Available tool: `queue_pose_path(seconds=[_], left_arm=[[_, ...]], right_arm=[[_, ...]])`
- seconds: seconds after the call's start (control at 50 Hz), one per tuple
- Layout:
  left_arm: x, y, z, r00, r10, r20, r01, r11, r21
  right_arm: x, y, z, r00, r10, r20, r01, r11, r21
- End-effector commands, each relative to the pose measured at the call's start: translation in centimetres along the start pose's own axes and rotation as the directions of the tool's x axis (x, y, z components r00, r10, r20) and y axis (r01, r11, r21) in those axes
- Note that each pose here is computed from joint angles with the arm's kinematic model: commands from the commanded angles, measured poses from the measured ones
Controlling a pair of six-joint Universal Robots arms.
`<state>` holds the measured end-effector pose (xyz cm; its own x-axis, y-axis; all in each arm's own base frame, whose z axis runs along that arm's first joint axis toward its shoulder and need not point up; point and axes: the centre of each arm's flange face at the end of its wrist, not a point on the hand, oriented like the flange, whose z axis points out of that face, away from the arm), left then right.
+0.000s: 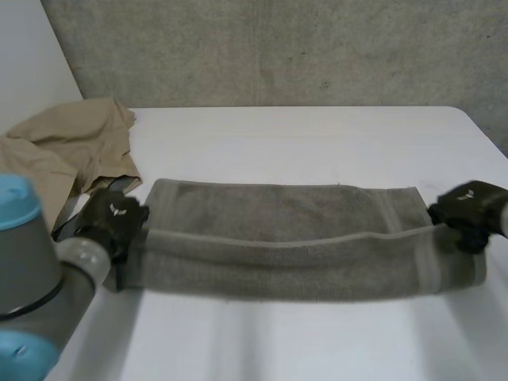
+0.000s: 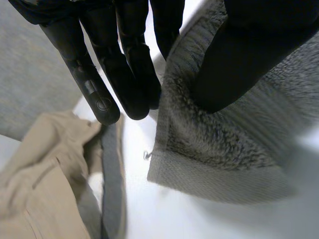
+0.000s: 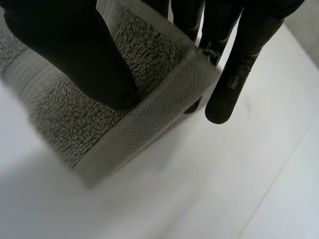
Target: Fold the laundry.
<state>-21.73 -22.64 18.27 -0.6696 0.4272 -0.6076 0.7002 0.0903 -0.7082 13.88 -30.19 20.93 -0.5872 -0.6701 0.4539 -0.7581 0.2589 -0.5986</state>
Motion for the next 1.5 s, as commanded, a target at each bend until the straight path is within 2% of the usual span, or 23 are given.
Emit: queue_pose_path(seconds=[0.02, 0.1, 0.18, 0.2, 0.24, 0.26, 0.3, 0.32, 0.38, 0.44, 0.54, 0.56, 0.62, 0.64, 0.72, 0.8, 0.94, 1.02, 1.12, 1.2, 1.28, 1.38, 1.5], left_arm=[[0.0, -1.5, 7.0, 0.996, -0.012, 0.087, 0.002, 0.994, 0.110], [-2.8, -6.3, 9.0, 0.982, -0.038, 0.183, -0.011, 0.967, 0.255], [-8.1, -12.5, 9.0, 0.940, -0.120, 0.319, -0.034, 0.898, 0.439], [-10.0, -14.9, 8.4, 0.916, -0.163, 0.366, -0.051, 0.859, 0.510], [-11.8, -17.0, 7.7, 0.889, -0.210, 0.406, -0.070, 0.815, 0.575], [-13.5, -19.0, 6.5, 0.862, -0.266, 0.432, -0.086, 0.763, 0.640], [-15.1, -20.4, 5.0, 0.836, -0.323, 0.443, -0.093, 0.713, 0.695], [-16.3, -21.3, 3.6, 0.819, -0.375, 0.435, -0.085, 0.670, 0.738], [-17.4, -21.4, 2.8, 0.806, -0.429, 0.408, -0.053, 0.634, 0.772], [-17.2, -19.8, 3.3, 0.813, -0.455, 0.363, 0.017, 0.642, 0.766], [-14.6, -16.2, 4.6, 0.845, -0.436, 0.309, 0.111, 0.708, 0.697], [-13.3, -14.6, 5.1, 0.859, -0.420, 0.292, 0.136, 0.739, 0.660], [-11.0, -12.4, 5.7, 0.886, -0.389, 0.253, 0.168, 0.777, 0.607], [-9.5, -11.0, 5.9, 0.904, -0.366, 0.221, 0.184, 0.799, 0.572], [-6.2, -7.9, 6.5, 0.937, -0.319, 0.144, 0.210, 0.841, 0.499], [-3.0, -4.3, 7.3, 0.952, -0.290, 0.095, 0.227, 0.882, 0.412], [-0.2, -0.7, 6.2, 0.974, -0.218, 0.061, 0.193, 0.941, 0.278], [-1.0, -0.9, 3.4, 0.987, -0.140, 0.081, 0.116, 0.961, 0.252], [-1.0, -0.7, -0.4, 0.997, -0.058, 0.046, 0.049, 0.984, 0.174], [-0.2, 0.3, -4.8, 0.997, 0.025, -0.071, -0.023, 0.999, 0.034], [0.7, 1.6, -8.6, 0.974, 0.071, -0.215, -0.095, 0.990, -0.102], [1.0, 1.3, -8.7, 0.972, 0.101, -0.210, -0.118, 0.991, -0.068], [1.2, 0.9, -4.4, 0.985, 0.110, -0.135, -0.109, 0.994, 0.013]], right_arm=[[-1.1, -4.1, 4.6, 0.994, -0.057, -0.094, 0.068, 0.991, 0.115], [1.6, -8.8, 4.4, 0.971, -0.022, -0.238, 0.086, 0.962, 0.260], [6.1, -14.3, 1.3, 0.916, 0.132, -0.378, 0.068, 0.878, 0.473], [7.6, -16.4, -0.5, 0.891, 0.201, -0.406, 0.073, 0.822, 0.565], [9.0, -18.2, -2.5, 0.866, 0.270, -0.420, 0.080, 0.755, 0.651], [10.2, -19.6, -4.4, 0.843, 0.334, -0.422, 0.090, 0.686, 0.722], [10.8, -20.3, -5.7, 0.830, 0.381, -0.408, 0.089, 0.631, 0.770], [11.2, -20.8, -6.5, 0.822, 0.413, -0.393, 0.089, 0.588, 0.804], [11.3, -21.0, -7.0, 0.816, 0.434, -0.381, 0.096, 0.549, 0.830], [10.7, -20.3, -6.4, 0.825, 0.422, -0.375, 0.081, 0.569, 0.818], [8.7, -17.9, -3.6, 0.856, 0.394, -0.335, 0.007, 0.640, 0.768], [8.0, -17.2, -2.7, 0.873, 0.375, -0.311, -0.016, 0.660, 0.751], [6.6, -16.0, -1.3, 0.906, 0.333, -0.263, -0.042, 0.687, 0.726], [5.8, -14.8, -0.2, 0.924, 0.304, -0.232, -0.059, 0.714, 0.698], [3.9, -10.8, 2.5, 0.958, 0.231, -0.170, -0.085, 0.795, 0.601], [1.1, -7.2, 5.0, 0.982, 0.144, -0.119, -0.068, 0.870, 0.488], [0.0, -2.1, 5.3, 0.994, 0.003, -0.109, 0.029, 0.956, 0.291], [0.5, -1.4, 3.2, 0.996, -0.036, -0.084, 0.053, 0.978, 0.203], [2.5, -0.8, -0.8, 0.997, -0.005, -0.083, 0.014, 0.994, 0.112], [2.8, -0.6, -3.9, 0.998, 0.017, -0.057, -0.014, 0.998, 0.055], [2.6, 0.2, -6.0, 0.998, -0.040, -0.038, 0.040, 0.999, -0.011], [1.8, 1.4, -6.1, 0.997, -0.083, 0.008, 0.083, 0.996, -0.042], [1.0, 2.1, -2.7, 1.000, -0.009, 0.008, 0.009, 1.000, -0.013]])
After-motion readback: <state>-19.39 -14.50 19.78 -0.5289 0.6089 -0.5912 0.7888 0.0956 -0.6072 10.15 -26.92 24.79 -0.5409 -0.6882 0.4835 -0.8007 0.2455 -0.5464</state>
